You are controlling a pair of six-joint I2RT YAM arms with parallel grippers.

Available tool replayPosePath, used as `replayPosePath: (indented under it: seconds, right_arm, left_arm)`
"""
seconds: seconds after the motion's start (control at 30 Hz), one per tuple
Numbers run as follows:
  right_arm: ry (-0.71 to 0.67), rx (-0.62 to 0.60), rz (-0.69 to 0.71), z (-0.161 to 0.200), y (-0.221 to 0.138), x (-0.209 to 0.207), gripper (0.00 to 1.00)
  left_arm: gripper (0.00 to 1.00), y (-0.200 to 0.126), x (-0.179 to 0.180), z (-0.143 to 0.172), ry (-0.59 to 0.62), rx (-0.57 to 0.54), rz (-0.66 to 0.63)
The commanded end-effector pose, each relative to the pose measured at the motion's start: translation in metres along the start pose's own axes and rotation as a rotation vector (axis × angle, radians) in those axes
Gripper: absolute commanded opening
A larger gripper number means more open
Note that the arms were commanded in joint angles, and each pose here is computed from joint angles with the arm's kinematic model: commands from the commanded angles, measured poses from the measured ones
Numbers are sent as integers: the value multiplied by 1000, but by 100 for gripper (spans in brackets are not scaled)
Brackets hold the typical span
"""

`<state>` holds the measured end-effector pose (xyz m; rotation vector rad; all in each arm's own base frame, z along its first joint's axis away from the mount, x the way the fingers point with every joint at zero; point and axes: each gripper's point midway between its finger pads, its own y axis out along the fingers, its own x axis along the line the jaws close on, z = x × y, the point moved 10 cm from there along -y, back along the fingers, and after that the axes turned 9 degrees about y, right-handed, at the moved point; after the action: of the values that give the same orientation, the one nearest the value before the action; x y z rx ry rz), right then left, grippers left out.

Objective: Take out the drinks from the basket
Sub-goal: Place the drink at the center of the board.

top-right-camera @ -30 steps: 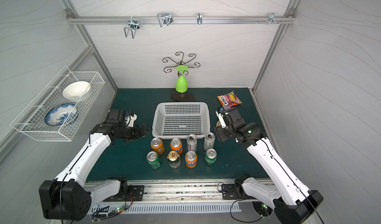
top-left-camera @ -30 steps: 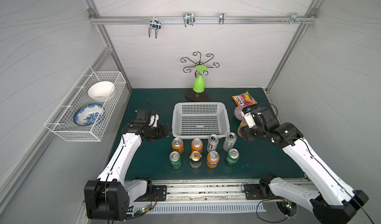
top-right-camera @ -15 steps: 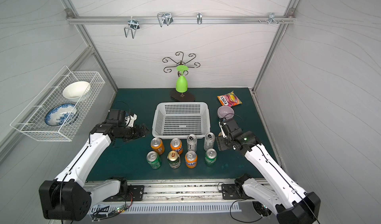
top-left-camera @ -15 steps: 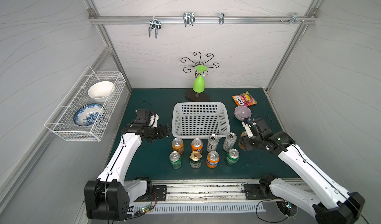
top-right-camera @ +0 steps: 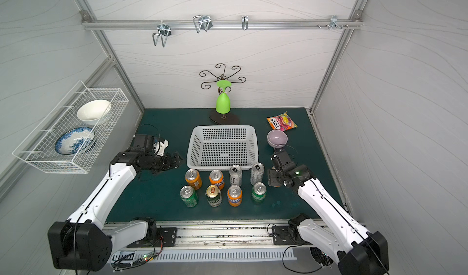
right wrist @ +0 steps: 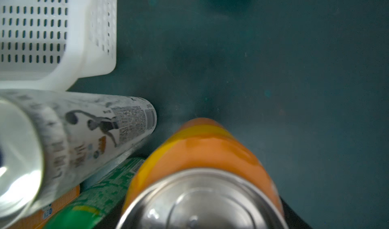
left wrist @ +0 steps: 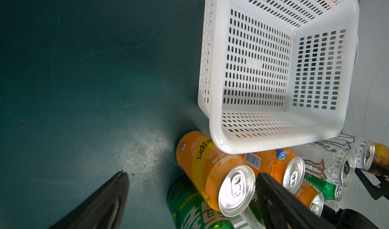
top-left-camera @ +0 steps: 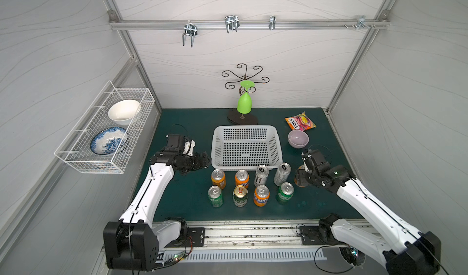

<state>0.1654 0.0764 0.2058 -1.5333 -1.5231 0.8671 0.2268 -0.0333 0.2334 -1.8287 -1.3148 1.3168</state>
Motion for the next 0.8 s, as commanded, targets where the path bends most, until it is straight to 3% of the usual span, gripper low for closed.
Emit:
replayPosePath:
  seconds: [0.0,0.77]
  right_arm:
    - [80,-86,-8,-12,2,2,61]
    - [132,5,-41,0,34,9,63]
  left_arm:
    - [98,-9,-6,-13,35,-55,30]
    - [98,-9,-6,-14,34,-54,28]
